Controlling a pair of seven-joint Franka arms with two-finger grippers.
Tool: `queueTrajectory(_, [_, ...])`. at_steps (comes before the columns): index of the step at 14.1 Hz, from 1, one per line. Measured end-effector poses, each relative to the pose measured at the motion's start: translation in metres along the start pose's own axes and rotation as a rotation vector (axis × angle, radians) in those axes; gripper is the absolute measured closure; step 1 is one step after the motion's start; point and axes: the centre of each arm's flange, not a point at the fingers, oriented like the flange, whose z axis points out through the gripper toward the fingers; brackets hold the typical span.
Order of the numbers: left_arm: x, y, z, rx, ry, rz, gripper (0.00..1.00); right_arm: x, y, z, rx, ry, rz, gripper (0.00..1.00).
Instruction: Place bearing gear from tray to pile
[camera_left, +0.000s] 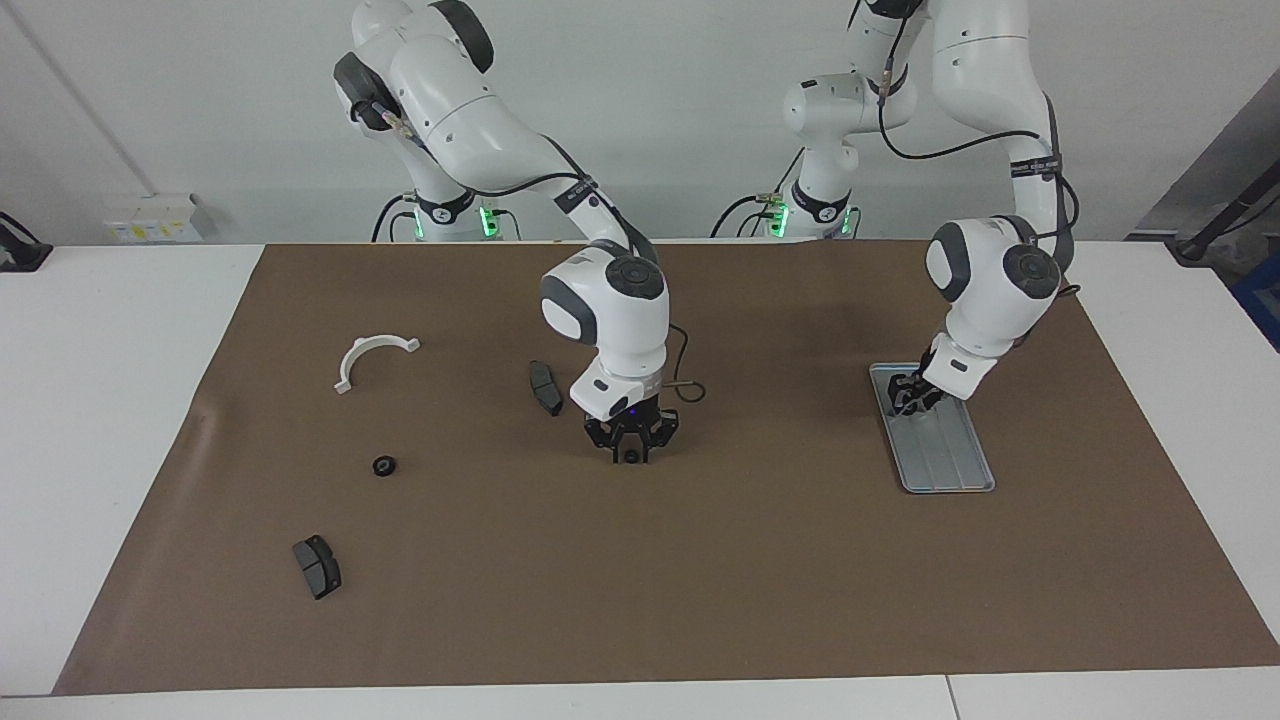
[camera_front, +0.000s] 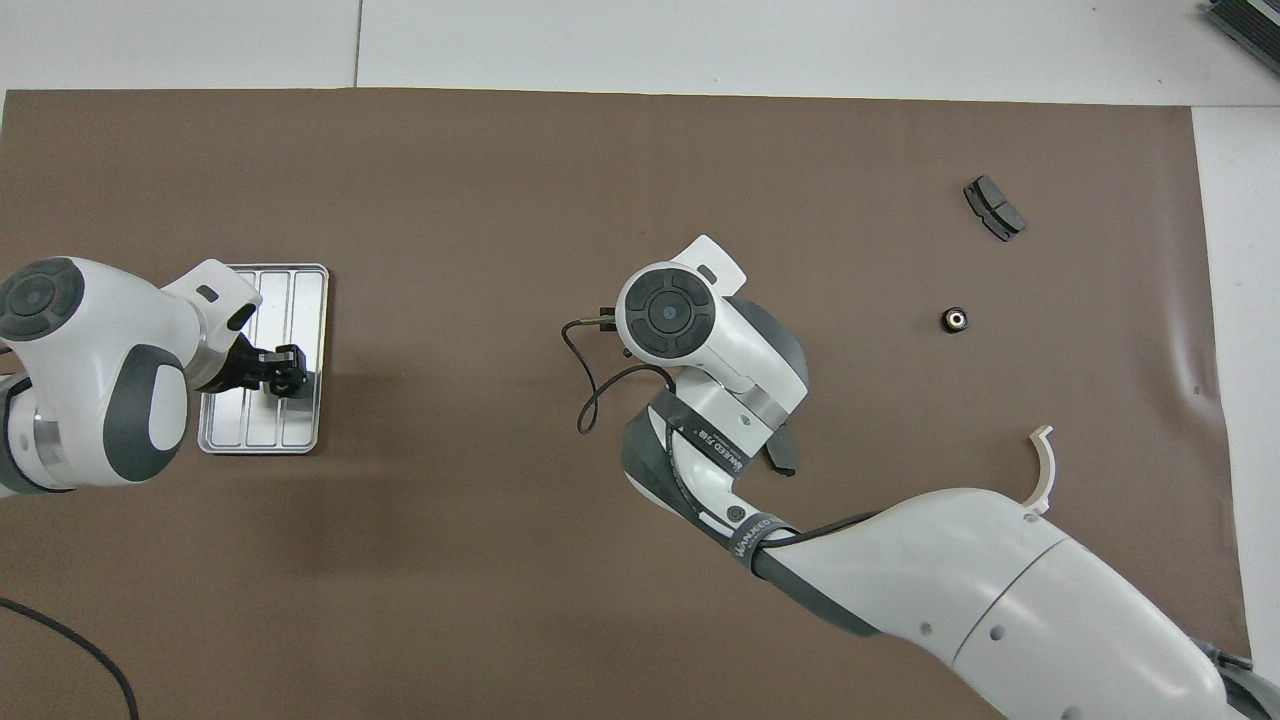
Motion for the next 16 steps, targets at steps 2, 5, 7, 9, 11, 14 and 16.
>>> queueTrajectory(2, [-0.001,0.000,0.000,0.000,-0.001,0.000,0.57,-0.001,-0.001,0.001,0.000,-0.002,-0.001,0.57])
queueTrajectory(5, [-0.002,0.000,0.002,0.000,-0.003,0.000,0.60,-0.002,0.000,0.001,-0.001,-0.003,-0.002,0.58])
queueTrajectory(7, [-0.002,0.000,0.002,0.000,-0.003,0.000,0.62,-0.003,0.000,0.003,-0.003,-0.007,-0.003,0.59])
queueTrajectory(9, [-0.003,0.000,0.002,0.000,-0.003,0.001,0.65,-0.004,0.000,0.004,-0.003,-0.009,-0.004,0.69])
queueTrajectory(11, [-0.003,0.000,0.001,0.000,-0.002,0.001,0.65,-0.004,-0.001,0.004,0.005,-0.015,0.012,0.75])
queueTrajectory(14, [0.000,0.000,-0.003,-0.001,0.015,0.001,0.65,-0.002,0.001,0.003,0.011,-0.021,0.033,0.76])
queueTrajectory(16, [0.008,0.002,-0.016,-0.003,0.043,0.003,0.65,0.004,0.005,-0.003,0.013,-0.011,0.043,0.76])
